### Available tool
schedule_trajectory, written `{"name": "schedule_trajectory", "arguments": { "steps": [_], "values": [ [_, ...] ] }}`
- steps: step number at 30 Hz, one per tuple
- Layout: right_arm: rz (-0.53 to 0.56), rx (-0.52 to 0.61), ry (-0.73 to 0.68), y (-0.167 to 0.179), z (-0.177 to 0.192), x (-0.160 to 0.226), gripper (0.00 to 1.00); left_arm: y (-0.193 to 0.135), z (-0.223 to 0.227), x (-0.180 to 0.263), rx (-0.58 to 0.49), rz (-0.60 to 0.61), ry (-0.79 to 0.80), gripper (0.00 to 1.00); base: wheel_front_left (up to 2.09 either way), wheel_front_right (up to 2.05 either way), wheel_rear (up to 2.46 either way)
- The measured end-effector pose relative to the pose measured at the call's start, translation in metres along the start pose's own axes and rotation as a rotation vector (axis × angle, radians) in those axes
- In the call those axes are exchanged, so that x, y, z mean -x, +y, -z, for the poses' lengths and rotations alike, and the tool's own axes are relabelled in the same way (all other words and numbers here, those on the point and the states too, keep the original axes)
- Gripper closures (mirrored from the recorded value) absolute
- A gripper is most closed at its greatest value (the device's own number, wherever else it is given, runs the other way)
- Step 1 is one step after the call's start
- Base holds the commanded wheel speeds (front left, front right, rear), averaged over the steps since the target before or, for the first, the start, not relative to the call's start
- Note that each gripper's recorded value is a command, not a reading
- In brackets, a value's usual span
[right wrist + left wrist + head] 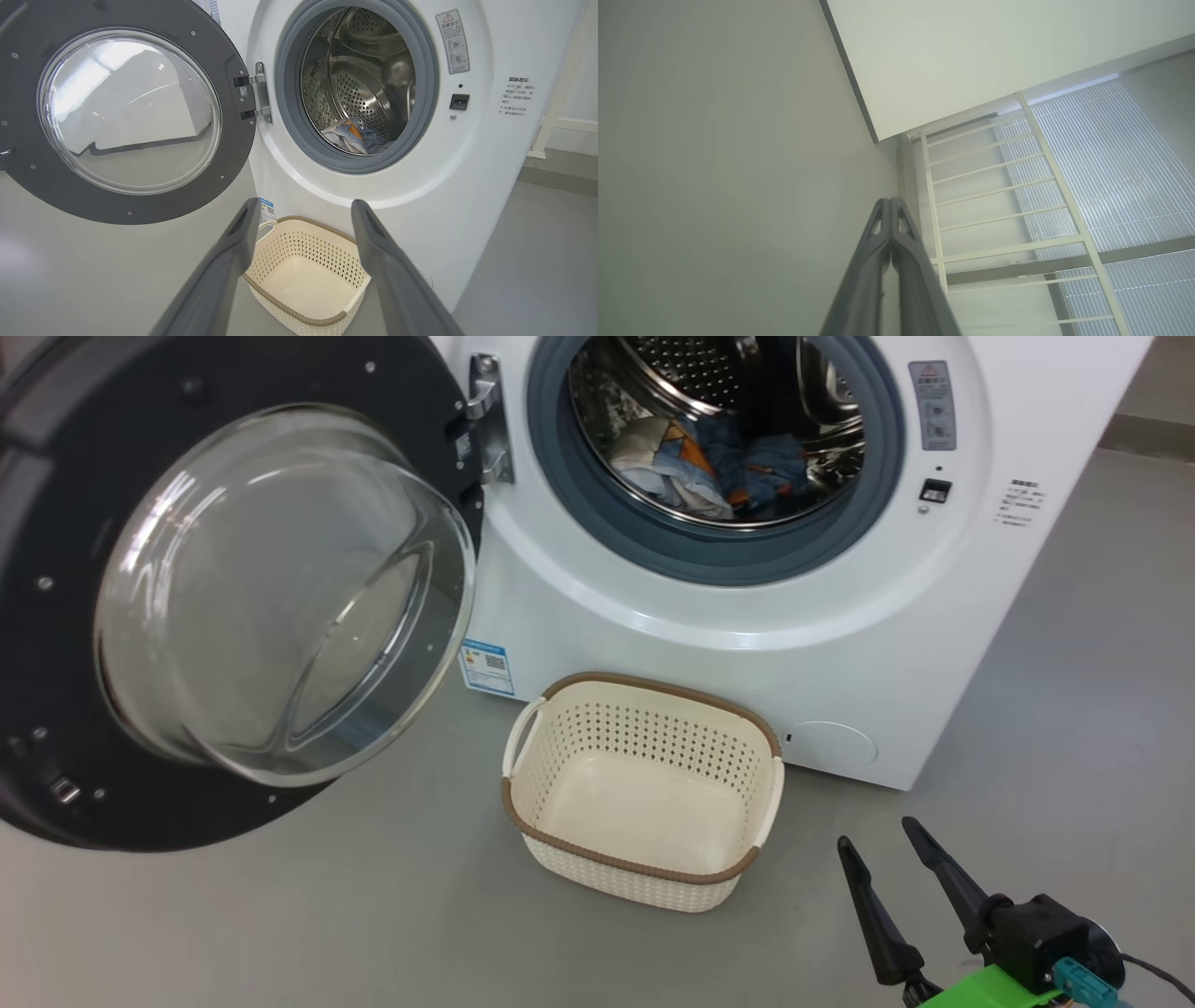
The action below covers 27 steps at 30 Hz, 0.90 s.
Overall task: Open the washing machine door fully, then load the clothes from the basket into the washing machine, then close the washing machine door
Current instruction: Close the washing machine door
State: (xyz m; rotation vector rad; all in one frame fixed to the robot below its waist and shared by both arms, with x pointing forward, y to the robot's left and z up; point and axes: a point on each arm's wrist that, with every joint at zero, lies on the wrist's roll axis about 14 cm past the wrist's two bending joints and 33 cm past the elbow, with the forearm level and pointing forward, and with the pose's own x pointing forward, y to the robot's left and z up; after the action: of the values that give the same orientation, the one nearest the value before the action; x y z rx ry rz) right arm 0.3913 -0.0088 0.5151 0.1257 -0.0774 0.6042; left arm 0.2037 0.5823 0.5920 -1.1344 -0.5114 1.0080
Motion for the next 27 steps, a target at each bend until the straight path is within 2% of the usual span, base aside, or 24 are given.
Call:
{"name": "schedule_trajectory", "arguments": {
  "steps": [9, 27],
  "values": [
    [0.054, 0.018, 0.015, -0.02, 0.003, 0.015, 0.0, -0.013, 0.037, -0.008, 0.034, 0.039, 0.092, 1.0, 0.0, 0.0, 0.0],
    [0.11, 0.043, 0.023, -0.04, 0.002, 0.032, 0.0, -0.02, 0.096, -0.01, 0.025, 0.066, 0.243, 1.0, 0.0, 0.0, 0.0]
  ]
}}
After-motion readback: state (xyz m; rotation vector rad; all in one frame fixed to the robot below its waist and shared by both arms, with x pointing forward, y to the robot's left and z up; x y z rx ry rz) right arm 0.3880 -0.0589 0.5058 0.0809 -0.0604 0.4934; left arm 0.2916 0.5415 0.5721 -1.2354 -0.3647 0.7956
